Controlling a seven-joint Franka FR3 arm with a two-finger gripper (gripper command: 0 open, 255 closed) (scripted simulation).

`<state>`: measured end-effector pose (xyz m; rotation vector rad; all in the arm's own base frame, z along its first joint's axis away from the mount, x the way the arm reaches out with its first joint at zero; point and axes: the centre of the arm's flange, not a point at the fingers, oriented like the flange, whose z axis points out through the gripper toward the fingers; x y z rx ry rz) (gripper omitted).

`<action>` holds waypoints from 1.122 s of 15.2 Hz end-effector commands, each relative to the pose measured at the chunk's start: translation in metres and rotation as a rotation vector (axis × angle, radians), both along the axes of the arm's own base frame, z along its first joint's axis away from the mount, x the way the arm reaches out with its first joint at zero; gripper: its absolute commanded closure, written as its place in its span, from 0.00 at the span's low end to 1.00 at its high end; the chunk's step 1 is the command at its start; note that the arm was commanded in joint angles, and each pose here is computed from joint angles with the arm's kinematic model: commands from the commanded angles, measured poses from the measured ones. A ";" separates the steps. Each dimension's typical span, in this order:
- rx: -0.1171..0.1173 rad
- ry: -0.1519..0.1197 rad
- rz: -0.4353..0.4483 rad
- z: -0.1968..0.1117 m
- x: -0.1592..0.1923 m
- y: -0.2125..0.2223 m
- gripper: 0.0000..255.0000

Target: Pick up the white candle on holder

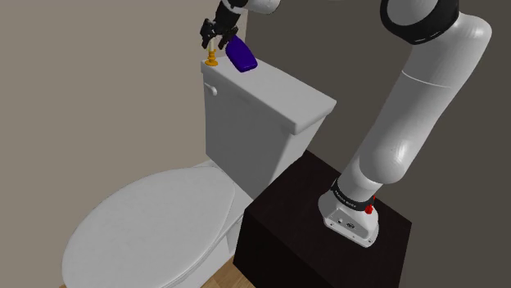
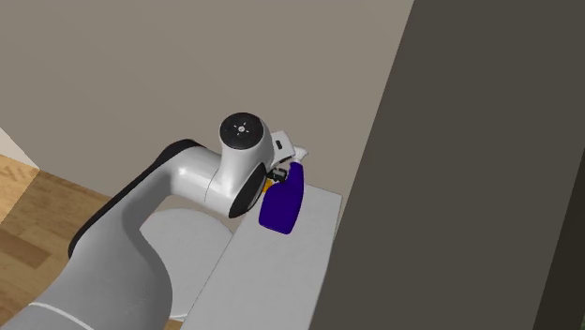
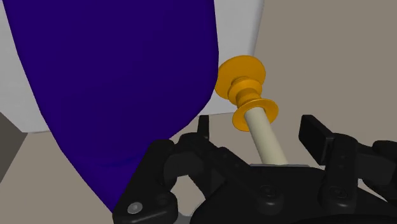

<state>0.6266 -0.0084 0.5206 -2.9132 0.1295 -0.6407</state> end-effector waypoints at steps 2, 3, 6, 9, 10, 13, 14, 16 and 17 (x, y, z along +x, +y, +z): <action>0.002 0.014 0.004 -0.008 0.000 0.002 1.00; 0.002 0.015 0.004 -0.010 0.001 0.001 1.00; 0.002 0.015 0.005 -0.007 0.003 0.002 1.00; 0.002 0.015 0.004 -0.009 0.001 0.004 1.00; 0.002 0.015 0.004 -0.003 0.001 0.004 1.00; 0.002 0.015 0.004 0.013 0.001 0.004 1.00; 0.002 0.015 0.004 0.018 0.001 0.004 1.00; 0.002 0.015 0.004 0.028 0.001 0.004 1.00; 0.002 0.015 0.004 0.034 0.001 0.004 1.00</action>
